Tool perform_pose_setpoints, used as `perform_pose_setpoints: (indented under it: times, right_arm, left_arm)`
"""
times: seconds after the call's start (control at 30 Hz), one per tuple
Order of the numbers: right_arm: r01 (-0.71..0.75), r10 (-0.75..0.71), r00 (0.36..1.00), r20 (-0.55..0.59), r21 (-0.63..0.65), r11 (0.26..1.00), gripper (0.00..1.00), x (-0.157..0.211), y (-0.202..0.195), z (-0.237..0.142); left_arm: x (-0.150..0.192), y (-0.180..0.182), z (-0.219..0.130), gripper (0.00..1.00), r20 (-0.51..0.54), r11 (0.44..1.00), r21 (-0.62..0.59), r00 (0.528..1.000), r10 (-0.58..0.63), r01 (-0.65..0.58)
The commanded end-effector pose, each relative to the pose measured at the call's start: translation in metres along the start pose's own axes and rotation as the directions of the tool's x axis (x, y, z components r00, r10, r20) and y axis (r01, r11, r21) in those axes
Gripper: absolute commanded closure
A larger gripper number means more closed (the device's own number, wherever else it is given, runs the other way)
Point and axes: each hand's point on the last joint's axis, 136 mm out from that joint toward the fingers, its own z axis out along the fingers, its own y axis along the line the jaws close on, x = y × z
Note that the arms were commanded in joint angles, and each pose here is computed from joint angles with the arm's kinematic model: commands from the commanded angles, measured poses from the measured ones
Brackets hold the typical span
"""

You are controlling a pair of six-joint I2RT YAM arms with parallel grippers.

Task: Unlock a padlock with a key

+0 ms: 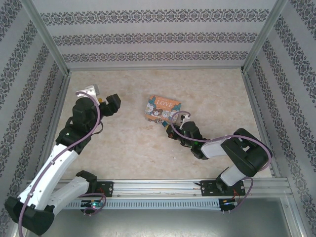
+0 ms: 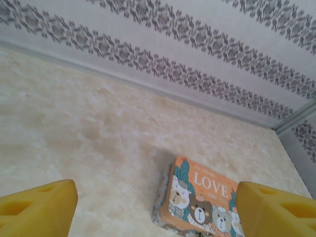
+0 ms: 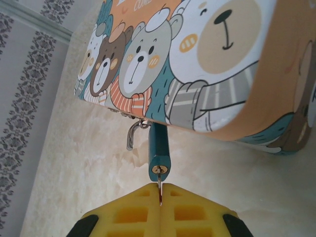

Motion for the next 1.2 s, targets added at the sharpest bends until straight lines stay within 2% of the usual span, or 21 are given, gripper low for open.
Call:
perform_pose_setpoints:
  times: [0.0, 0.33, 0.73, 1.0, 1.17]
  right_arm:
    - [-0.081, 0.08, 0.997, 0.018, 0.029, 0.996, 1.0, -0.001, -0.012, 0.0]
    - [-0.122, 0.122, 0.993, 0.003, 0.061, 0.991, 0.99, 0.011, -0.02, 0.005]
    - [-0.072, 0.072, 0.997, -0.001, 0.086, 0.994, 0.78, 0.016, -0.018, 0.001]
    - [0.02, -0.023, 1.0, 0.017, 0.133, 0.991, 0.7, 0.004, -0.015, -0.019]
    - [0.068, -0.074, 0.996, 0.047, 0.129, 0.989, 0.54, -0.011, -0.004, -0.032]
  left_arm:
    - [-0.001, 0.02, -0.006, 0.17, 0.015, 0.994, -0.093, 0.998, 0.057, -0.056]
    - [-0.007, 0.028, -0.019, 0.17, 0.054, 0.991, -0.128, 0.998, 0.044, -0.037]
    - [0.002, 0.034, -0.023, 0.13, 0.03, 0.988, -0.139, 0.997, 0.069, -0.064]
    - [0.014, 0.033, -0.015, 0.08, -0.025, 0.988, -0.123, 0.995, 0.092, -0.094]
    - [0.031, 0.021, 0.007, 0.04, -0.111, 0.995, -0.046, 0.991, 0.078, -0.084]
